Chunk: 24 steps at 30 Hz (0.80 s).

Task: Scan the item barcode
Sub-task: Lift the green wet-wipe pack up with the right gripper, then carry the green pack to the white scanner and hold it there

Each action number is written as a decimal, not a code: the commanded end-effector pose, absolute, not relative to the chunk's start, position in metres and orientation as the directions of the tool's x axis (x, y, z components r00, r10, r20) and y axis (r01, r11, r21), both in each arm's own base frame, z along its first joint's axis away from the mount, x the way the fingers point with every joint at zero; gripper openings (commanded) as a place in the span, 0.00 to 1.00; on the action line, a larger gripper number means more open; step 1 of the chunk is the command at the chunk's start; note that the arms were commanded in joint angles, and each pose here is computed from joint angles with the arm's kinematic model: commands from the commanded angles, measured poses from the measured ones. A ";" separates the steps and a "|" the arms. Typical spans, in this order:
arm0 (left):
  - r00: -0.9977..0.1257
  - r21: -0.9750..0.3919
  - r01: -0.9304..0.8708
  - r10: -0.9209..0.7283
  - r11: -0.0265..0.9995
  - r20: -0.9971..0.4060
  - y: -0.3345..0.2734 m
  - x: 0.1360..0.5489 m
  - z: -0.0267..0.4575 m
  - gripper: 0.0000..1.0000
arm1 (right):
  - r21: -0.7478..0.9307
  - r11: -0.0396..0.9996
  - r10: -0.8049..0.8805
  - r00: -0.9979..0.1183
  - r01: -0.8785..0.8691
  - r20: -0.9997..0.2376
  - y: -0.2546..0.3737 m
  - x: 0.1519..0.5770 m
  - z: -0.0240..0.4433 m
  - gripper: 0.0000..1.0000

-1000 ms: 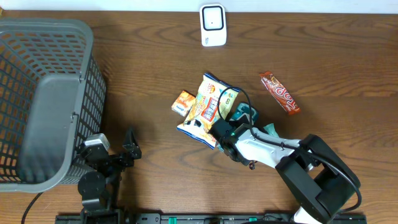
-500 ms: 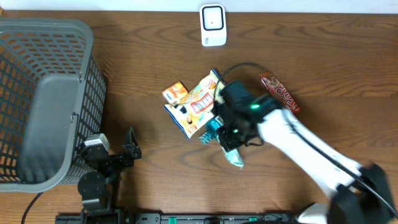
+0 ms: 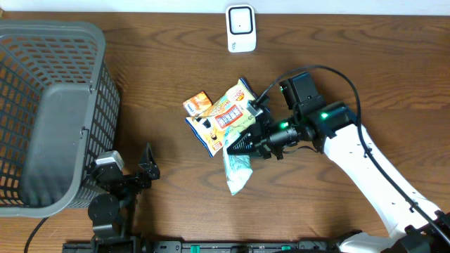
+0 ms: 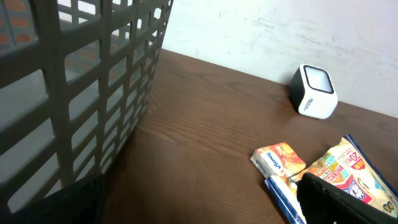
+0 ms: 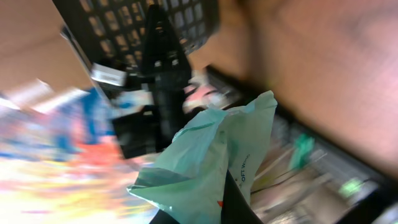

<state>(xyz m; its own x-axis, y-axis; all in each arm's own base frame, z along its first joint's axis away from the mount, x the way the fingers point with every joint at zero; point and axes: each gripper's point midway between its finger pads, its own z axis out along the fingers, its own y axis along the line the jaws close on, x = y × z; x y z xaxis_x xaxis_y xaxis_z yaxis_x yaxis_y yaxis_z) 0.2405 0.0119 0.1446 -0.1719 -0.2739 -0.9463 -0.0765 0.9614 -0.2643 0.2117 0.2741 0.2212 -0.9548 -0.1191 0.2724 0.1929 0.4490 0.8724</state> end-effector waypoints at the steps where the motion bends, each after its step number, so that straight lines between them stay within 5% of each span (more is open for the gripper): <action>1: -0.201 -0.275 -0.094 -0.289 0.957 -0.936 0.013 0.240 0.130 0.98 | 0.796 0.369 -0.125 -0.823 0.479 0.553 0.277 0.198 0.256 0.01; 10: -0.201 -0.275 -0.094 -0.289 0.957 -0.936 0.013 0.240 0.130 0.98 | 0.855 0.206 -0.326 -0.790 0.476 0.519 0.266 0.189 0.297 0.01; 24: -0.201 -0.275 -0.094 -0.289 0.957 -0.936 0.013 0.240 0.130 0.98 | 0.955 0.101 -0.300 -0.907 0.278 0.296 0.252 0.208 0.297 0.01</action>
<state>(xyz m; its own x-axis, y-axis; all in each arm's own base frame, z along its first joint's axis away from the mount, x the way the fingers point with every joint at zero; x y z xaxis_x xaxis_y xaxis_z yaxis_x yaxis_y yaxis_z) 0.2405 0.0119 0.1446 -0.1719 -0.2739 -0.9463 -0.0765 0.9614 -0.2643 0.2121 0.2540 0.2817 -0.8892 -0.2592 0.3769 0.3451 0.1608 0.9247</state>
